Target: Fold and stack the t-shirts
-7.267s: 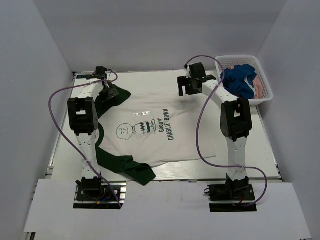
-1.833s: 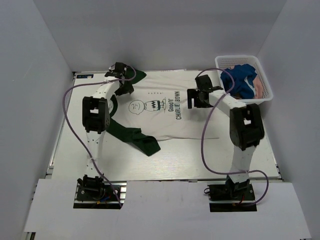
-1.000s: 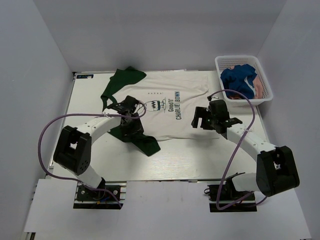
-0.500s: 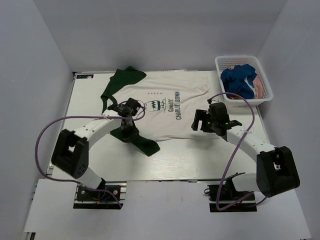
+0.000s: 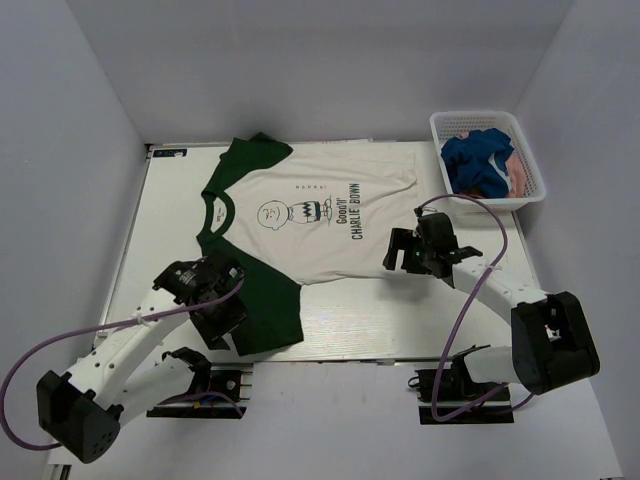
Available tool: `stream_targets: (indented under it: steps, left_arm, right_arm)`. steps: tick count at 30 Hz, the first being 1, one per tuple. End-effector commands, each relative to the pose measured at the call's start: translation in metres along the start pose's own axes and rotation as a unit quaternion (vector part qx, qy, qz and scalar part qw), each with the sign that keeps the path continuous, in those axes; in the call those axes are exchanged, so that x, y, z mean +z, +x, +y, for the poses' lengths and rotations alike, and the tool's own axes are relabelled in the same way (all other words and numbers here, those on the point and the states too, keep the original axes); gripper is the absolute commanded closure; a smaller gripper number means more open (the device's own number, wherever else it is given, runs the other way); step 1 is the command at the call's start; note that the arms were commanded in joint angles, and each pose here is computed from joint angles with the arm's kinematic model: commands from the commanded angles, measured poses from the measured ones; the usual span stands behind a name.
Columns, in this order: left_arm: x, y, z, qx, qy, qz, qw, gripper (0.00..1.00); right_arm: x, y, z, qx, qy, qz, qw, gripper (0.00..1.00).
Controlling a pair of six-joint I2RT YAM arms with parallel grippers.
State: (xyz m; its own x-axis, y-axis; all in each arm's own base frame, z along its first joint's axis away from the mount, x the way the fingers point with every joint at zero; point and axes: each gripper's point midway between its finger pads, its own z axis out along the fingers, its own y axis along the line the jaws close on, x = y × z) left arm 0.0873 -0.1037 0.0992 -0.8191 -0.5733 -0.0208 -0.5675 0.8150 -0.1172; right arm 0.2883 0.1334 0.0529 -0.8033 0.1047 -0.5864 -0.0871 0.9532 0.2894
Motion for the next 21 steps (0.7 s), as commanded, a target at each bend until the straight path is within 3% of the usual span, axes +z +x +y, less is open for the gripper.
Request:
stream_targets:
  steps: [1, 2, 6, 13, 21]
  left_arm:
    - [-0.011, 0.008, 0.0, -0.023, -0.005, 0.022, 0.999, 0.24]
    - [-0.012, 0.008, -0.002, -0.017, -0.007, 0.023, 1.0, 0.12]
    - [-0.004, 0.006, 0.001, -0.006, -0.042, 0.031, 0.999, 0.03]
    - [0.025, 0.011, 0.007, -0.007, -0.062, 0.049, 0.997, 0.04]
    - [0.079, 0.018, 0.008, 0.017, -0.08, 0.075, 0.994, 0.21]
  right_arm:
    - [-0.004, -0.016, 0.009, 0.005, -0.017, -0.026, 1.0, 0.1]
    - [-0.007, -0.02, 0.01, 0.006, -0.019, -0.034, 0.999, 0.1]
    - [-0.013, -0.022, 0.003, 0.022, 0.002, -0.048, 0.999, 0.1]
    - [-0.02, -0.017, -0.023, 0.072, 0.072, -0.056, 0.993, 0.1]
    - [-0.016, -0.007, -0.034, 0.103, 0.086, -0.038, 0.99, 0.1]
